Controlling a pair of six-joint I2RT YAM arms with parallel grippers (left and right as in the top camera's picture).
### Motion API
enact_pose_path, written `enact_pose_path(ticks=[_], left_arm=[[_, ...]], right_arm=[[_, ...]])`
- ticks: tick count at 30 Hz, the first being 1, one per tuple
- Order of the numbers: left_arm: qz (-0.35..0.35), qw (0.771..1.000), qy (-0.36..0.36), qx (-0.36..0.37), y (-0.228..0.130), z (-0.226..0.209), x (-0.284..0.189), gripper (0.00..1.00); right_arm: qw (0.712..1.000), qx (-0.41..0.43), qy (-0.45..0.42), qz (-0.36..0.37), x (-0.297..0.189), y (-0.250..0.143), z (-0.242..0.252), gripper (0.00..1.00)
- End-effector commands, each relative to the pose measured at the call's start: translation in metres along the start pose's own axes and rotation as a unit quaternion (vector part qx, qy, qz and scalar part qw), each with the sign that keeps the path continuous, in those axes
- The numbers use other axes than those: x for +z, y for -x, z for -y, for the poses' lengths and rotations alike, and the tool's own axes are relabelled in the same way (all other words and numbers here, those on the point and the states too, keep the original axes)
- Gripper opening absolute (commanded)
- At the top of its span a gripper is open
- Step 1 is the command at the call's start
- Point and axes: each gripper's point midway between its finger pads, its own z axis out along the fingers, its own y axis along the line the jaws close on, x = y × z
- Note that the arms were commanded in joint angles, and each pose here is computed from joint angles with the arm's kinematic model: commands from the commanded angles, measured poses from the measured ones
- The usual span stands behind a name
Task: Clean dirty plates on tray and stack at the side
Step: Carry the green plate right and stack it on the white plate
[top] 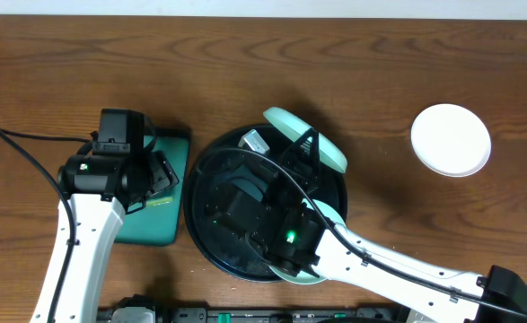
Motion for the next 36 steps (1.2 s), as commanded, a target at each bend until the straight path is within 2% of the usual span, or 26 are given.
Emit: enact_pose_path(ticks=[1,4,7,10,13,16,20,26,28,31,36], left_arm=[[-0.001,1.000,0.003,0.006,-0.002,-0.001,0.001,0.81],[-0.001,1.000,0.003,0.006,-0.002,-0.001,0.001,0.81],[-0.001,1.000,0.003,0.006,-0.002,-0.001,0.001,0.81],[-0.002,1.000,0.004,0.006,-0.003,-0.002,0.001,0.81],[-0.004,1.000,0.005,0.007,-0.004,-0.002,0.001,0.81],[-0.005,1.000,0.005,0.014,-0.004,-0.002,0.001,0.81],[-0.005,1.000,0.005,0.014,-0.004,-0.002,0.001,0.81],[-0.005,1.000,0.005,0.014,-0.004,-0.002,0.001,0.81],[-0.005,1.000,0.005,0.014,-0.004,-0.002,0.001,0.81],[-0.005,1.000,0.005,0.014,-0.004,-0.002,0.001,0.81],[-0.005,1.000,0.005,0.014,-0.004,-0.002,0.001,0.81]], right_arm=[[1.000,0.011,-0.008,0.001,-0.003,-0.001,0.009,0.01],[0.998,0.040,0.037,0.019,-0.003,0.006,-0.006,0.01],[0.980,0.109,0.160,0.050,-0.010,0.020,-0.046,0.01],[0.917,0.220,0.332,0.035,-0.027,0.030,-0.097,0.01],[0.832,0.348,0.430,-0.054,-0.027,0.026,-0.124,0.01],[0.760,0.440,0.456,-0.143,-0.011,0.014,-0.133,0.01],[0.689,0.488,0.501,-0.191,0.008,0.010,-0.137,0.01],[0.551,0.581,0.534,-0.271,0.054,-0.010,-0.127,0.01],[0.531,0.603,0.523,-0.284,0.073,-0.023,-0.121,0.01],[0.518,0.635,0.486,-0.304,0.108,-0.054,-0.111,0.01],[0.502,0.675,0.401,-0.364,0.154,-0.131,-0.097,0.01]])
